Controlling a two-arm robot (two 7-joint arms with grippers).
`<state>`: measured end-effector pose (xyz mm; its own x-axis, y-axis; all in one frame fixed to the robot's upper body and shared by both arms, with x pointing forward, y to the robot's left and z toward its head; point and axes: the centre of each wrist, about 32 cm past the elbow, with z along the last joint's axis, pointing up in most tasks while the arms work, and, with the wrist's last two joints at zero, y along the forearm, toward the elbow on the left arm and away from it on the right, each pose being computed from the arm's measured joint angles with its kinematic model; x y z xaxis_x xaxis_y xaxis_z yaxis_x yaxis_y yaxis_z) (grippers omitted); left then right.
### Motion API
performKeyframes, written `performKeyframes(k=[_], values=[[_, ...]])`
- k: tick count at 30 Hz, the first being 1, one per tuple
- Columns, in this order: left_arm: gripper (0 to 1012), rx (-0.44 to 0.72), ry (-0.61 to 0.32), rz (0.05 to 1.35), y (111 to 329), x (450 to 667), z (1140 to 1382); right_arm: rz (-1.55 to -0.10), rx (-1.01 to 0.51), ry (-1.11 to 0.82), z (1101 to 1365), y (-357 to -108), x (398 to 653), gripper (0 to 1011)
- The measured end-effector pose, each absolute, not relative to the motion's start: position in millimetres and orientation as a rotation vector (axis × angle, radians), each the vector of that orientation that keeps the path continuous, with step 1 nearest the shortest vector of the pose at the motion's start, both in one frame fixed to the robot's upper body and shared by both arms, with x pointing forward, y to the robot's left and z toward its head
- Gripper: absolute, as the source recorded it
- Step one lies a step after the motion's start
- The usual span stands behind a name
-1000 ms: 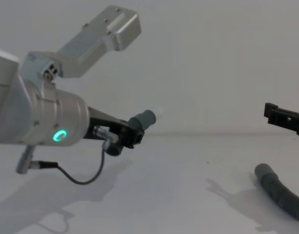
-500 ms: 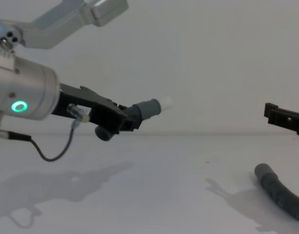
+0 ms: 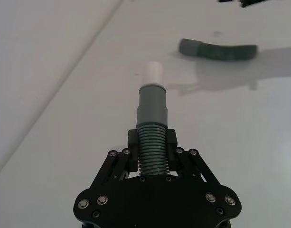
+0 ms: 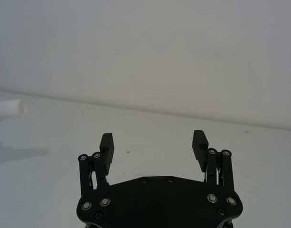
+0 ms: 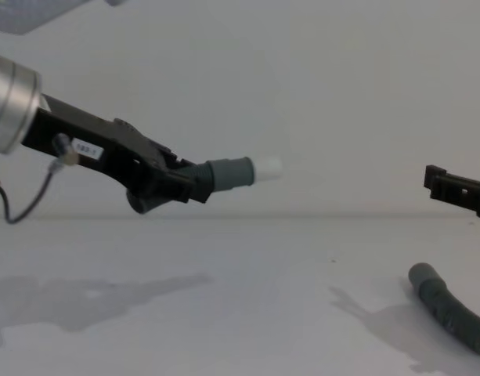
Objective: Use both hands to pick up one end of the pipe from the table, align the ends, and insert them.
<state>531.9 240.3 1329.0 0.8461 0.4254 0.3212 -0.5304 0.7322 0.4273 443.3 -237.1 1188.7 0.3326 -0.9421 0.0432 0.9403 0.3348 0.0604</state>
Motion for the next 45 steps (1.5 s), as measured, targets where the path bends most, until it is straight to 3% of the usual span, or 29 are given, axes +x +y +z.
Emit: performKeyframes(k=[20,45], values=[[302,0.602,-0.175,0.178,284.0,565.5,1364.9,-1.23,0.026,-0.075,1188.7,-237.1,443.3,1003],[302,0.548,-0.134,0.159,301.0,565.3,1344.2,-1.228,0.021,-0.075,1189.8,-237.2,443.2,1003]])
